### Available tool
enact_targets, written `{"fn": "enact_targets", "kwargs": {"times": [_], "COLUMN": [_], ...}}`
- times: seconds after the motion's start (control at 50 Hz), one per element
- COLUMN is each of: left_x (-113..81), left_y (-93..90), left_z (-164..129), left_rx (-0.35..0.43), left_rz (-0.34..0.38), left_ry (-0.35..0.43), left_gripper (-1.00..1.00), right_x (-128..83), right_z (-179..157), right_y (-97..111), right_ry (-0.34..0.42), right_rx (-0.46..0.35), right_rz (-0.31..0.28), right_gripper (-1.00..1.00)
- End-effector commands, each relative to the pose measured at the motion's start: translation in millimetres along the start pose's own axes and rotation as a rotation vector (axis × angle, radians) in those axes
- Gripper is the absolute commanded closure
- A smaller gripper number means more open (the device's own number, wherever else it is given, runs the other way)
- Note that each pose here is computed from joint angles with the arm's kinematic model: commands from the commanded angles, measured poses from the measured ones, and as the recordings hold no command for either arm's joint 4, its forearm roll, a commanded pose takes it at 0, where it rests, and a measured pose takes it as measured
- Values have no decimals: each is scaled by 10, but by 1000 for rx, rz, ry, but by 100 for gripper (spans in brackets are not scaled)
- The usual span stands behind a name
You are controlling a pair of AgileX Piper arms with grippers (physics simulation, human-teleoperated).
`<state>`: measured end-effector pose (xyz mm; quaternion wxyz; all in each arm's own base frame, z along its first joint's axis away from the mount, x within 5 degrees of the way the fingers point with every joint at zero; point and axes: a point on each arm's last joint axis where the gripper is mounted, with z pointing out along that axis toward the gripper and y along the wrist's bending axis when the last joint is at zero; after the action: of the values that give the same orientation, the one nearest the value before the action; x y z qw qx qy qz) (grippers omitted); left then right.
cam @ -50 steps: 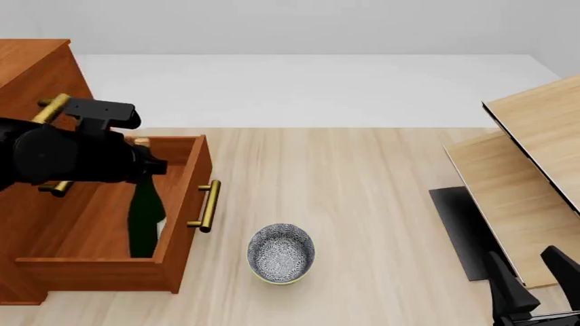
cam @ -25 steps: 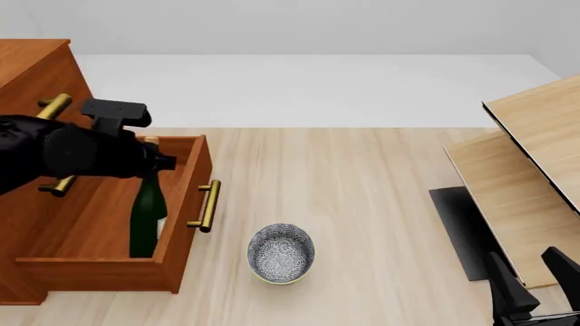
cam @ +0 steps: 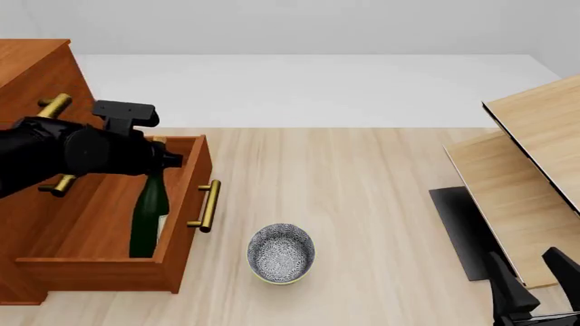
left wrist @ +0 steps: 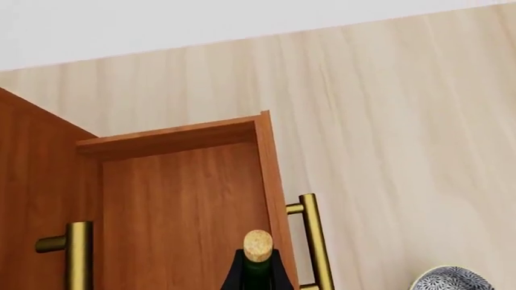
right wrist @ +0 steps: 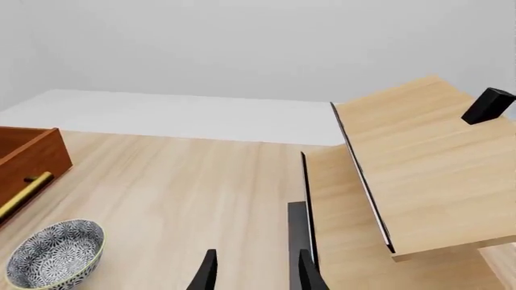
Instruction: Put the wine bottle in the bottom drawer of the cabinet.
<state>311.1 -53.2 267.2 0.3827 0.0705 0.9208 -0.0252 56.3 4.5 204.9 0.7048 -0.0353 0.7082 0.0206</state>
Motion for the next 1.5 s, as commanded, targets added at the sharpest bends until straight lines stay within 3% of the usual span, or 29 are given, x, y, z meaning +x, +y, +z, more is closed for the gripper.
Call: {"fn": "enact_targets", "kwargs": {"times": [0.02, 1.5], "left_x": [184, 426], "left_y": [-33, 81], "left_z": [224, 774], "left_rx": [20, -8], "left_rz": [-112, -135], "left_ry": [78, 139], "left_gripper": [100, 100], "right_x": [4, 7], "right_z": [0, 0], "right_y": [-3, -11], "right_ry": [3, 7], "right_rx": [5, 20], "right_rz": [-1, -2], "right_gripper": [-100, -100]}}
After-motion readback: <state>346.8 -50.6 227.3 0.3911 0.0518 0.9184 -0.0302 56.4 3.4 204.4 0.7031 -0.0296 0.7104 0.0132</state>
